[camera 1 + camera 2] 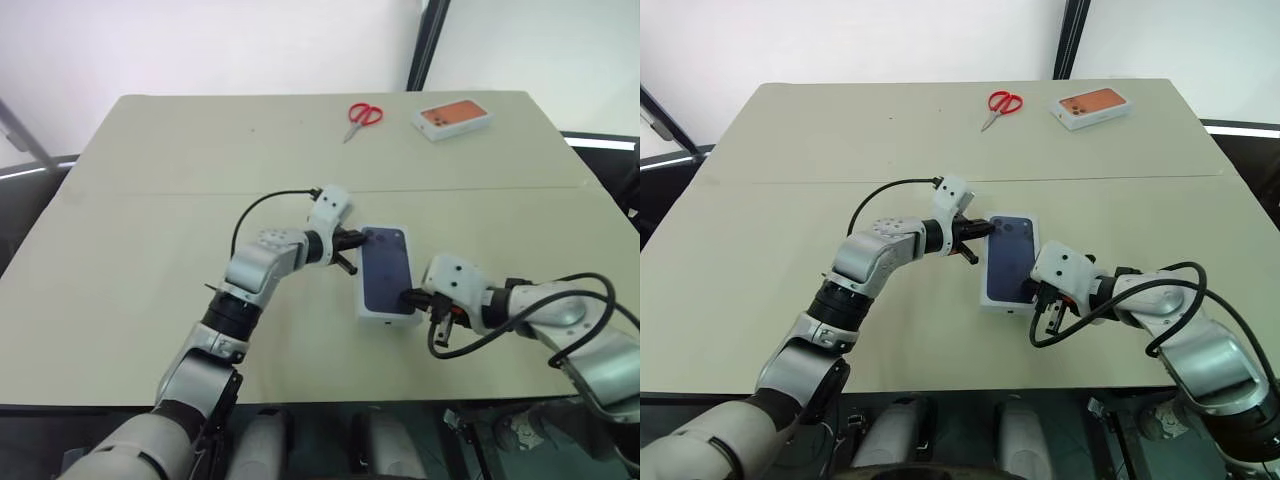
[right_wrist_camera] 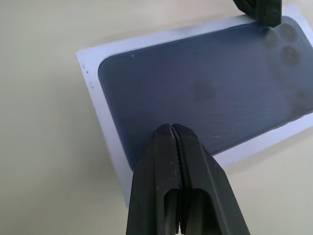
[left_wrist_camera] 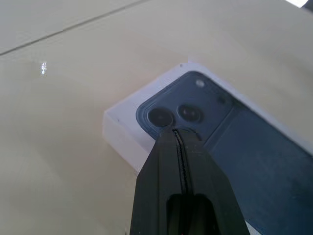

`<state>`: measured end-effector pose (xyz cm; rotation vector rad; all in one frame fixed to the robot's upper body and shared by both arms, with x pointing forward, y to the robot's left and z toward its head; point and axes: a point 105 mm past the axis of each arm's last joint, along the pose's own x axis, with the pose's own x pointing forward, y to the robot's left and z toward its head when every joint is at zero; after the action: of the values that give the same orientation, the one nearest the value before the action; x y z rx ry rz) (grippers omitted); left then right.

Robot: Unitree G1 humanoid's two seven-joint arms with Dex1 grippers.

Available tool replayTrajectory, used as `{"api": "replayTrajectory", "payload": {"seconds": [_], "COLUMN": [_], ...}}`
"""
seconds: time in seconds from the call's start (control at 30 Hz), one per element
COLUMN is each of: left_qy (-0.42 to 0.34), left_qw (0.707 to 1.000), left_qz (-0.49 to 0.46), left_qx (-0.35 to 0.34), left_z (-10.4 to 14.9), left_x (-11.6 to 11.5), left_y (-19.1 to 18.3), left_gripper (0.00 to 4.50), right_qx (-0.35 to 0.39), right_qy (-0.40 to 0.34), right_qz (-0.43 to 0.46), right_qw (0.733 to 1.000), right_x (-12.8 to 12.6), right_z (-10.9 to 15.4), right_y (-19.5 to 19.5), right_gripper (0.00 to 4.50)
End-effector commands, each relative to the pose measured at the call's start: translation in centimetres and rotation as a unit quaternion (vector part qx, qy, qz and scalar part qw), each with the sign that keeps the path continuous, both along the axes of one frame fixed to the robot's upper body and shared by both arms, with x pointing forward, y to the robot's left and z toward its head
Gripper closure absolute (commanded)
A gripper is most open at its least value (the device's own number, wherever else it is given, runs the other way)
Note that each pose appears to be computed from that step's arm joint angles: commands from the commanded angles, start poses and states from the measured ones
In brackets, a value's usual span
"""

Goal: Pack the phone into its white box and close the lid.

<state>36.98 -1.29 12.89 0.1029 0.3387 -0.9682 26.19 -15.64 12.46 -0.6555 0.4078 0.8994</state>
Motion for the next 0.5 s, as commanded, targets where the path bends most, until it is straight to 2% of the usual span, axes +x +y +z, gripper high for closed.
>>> {"api": "replayTrajectory", "payload": {"seconds": [0.03,0.37,0.43,0.5], "left_qy": [-0.002,0.027,0.006,-0.047], "left_qw": [0.999,0.998,0.999,0.997], "left_qz": [-0.012,0.0,0.013,0.037], "left_qx": [0.035,0.056,0.028,-0.04], "left_z": [-0.9,-3.3,-2.3,0.8], "left_x": [-0.3,-0.9,-0.5,0.0], "left_y": [-0.3,0.4,0.8,2.3], "left_gripper": [4.5,4.5,4.5,4.5], "right_qx": [-0.005,-0.011,-0.004,0.026], "right_qy": [0.002,0.022,-0.003,-0.086], "right_qz": [0.0,-0.013,-0.023,-0.067], "right_qw": [1.0,1.0,1.0,0.994], "right_x": [-0.6,-1.1,-0.4,2.1], "right_z": [-0.5,-2.1,-1.4,1.0], "right_y": [0.3,0.1,0.1,-0.5], "right_gripper": [4.46,4.46,4.46,4.46]}}
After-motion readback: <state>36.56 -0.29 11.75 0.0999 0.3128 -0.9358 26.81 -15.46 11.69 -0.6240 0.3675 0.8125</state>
